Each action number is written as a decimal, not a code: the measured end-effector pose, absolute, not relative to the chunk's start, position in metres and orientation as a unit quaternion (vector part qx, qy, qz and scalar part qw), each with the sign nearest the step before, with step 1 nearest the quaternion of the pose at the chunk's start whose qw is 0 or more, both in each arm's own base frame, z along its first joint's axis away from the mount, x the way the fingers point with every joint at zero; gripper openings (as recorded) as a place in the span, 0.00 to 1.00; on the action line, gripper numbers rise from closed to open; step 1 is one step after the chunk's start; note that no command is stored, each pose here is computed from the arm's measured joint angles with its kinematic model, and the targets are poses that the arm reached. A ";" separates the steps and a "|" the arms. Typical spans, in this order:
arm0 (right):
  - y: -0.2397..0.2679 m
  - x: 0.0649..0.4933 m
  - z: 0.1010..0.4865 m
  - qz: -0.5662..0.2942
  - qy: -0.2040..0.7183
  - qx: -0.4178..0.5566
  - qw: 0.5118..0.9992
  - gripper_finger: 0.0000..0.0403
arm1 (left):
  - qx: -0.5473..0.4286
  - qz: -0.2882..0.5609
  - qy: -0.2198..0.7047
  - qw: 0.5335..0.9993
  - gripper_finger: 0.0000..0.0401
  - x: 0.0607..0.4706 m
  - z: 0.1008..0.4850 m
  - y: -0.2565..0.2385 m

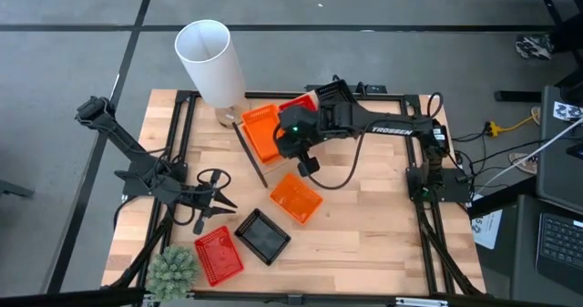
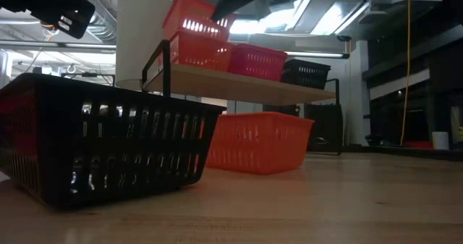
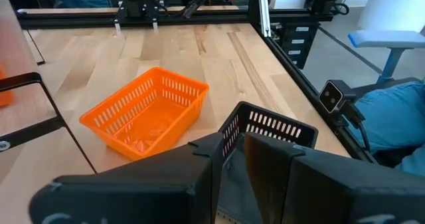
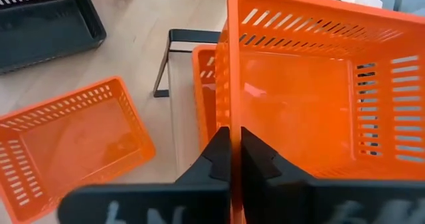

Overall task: Stack baskets on shelf by color
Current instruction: Stack the top orange basket on top of the other orange basket on the shelf, then stack the orange basket on top of the other stacked orange baskets on the shelf

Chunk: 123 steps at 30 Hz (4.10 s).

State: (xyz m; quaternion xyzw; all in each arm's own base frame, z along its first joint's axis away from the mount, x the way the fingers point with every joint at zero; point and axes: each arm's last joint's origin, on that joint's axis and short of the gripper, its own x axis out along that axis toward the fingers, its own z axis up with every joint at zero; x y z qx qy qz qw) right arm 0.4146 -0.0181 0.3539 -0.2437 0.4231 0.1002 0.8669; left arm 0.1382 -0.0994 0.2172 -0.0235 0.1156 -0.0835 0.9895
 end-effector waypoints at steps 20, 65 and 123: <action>-0.018 0.414 0.355 0.067 0.434 -0.268 0.858 0.28 | -0.025 -0.084 0.116 0.989 0.14 0.138 0.217 -0.099; 0.108 0.370 0.189 0.190 0.562 -0.225 0.773 0.28 | -0.023 -0.083 0.117 0.989 0.14 0.138 0.217 -0.099; 0.022 0.408 0.371 0.047 0.427 -0.348 0.833 0.01 | -0.023 -0.084 0.117 0.989 0.14 0.138 0.217 -0.099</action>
